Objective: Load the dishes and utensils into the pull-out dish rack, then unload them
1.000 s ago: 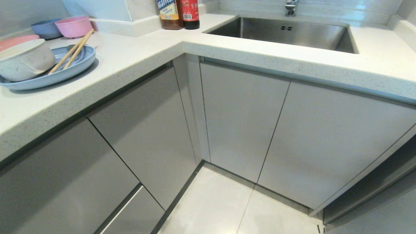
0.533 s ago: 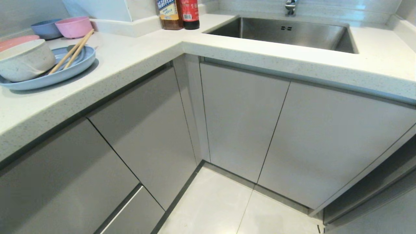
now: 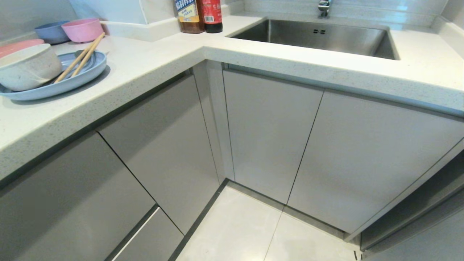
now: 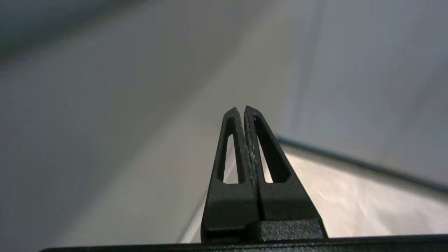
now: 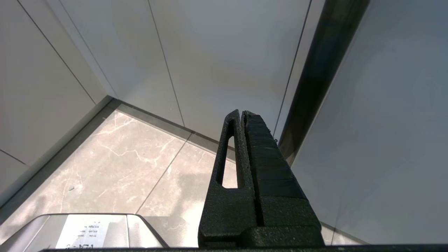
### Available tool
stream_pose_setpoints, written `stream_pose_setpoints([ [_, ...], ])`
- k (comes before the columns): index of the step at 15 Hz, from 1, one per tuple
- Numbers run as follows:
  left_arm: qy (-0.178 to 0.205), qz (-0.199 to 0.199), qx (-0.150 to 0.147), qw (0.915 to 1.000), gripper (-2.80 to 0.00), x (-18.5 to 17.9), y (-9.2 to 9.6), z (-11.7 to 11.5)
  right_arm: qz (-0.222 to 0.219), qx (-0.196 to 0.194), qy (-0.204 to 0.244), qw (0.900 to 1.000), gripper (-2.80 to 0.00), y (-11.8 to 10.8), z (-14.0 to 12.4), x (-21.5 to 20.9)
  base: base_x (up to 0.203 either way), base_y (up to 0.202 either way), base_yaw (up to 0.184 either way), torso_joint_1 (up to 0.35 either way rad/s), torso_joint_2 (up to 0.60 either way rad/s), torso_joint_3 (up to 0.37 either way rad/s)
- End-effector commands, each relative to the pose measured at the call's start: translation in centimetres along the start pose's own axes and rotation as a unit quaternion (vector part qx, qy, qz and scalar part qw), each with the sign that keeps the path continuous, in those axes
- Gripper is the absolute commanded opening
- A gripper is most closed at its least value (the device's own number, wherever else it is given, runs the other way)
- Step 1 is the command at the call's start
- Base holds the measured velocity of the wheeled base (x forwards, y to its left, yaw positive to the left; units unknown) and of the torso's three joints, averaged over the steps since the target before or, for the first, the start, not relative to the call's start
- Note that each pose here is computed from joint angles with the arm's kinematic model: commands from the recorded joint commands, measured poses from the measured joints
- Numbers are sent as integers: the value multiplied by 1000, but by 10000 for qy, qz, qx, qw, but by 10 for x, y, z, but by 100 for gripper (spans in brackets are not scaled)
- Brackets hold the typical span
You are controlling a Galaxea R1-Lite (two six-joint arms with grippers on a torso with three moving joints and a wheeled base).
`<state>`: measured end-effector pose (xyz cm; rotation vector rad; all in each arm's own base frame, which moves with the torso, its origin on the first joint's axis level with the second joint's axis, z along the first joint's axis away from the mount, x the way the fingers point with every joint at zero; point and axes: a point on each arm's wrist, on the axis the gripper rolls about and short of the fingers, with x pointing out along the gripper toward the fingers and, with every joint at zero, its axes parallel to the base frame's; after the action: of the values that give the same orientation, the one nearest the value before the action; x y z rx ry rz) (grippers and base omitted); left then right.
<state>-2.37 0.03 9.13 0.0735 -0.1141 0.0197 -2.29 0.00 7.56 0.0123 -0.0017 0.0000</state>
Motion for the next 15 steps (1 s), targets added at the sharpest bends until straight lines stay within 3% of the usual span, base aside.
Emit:
stream_pose_setpoints([
  [1,519,-282,-117,9982,-280,0,-2,-18,0,0,9,10000,-280,0,0,0,0,0,0,0,0,0],
  [3,604,-315,-250,9974,-280,-1,-2,-17,0,0,9,10000,-280,0,0,0,0,0,0,0,0,0],
  [15,608,-279,-334,9972,-280,-1,-2,-17,0,0,9,10000,-280,0,0,0,0,0,0,1,0,39],
])
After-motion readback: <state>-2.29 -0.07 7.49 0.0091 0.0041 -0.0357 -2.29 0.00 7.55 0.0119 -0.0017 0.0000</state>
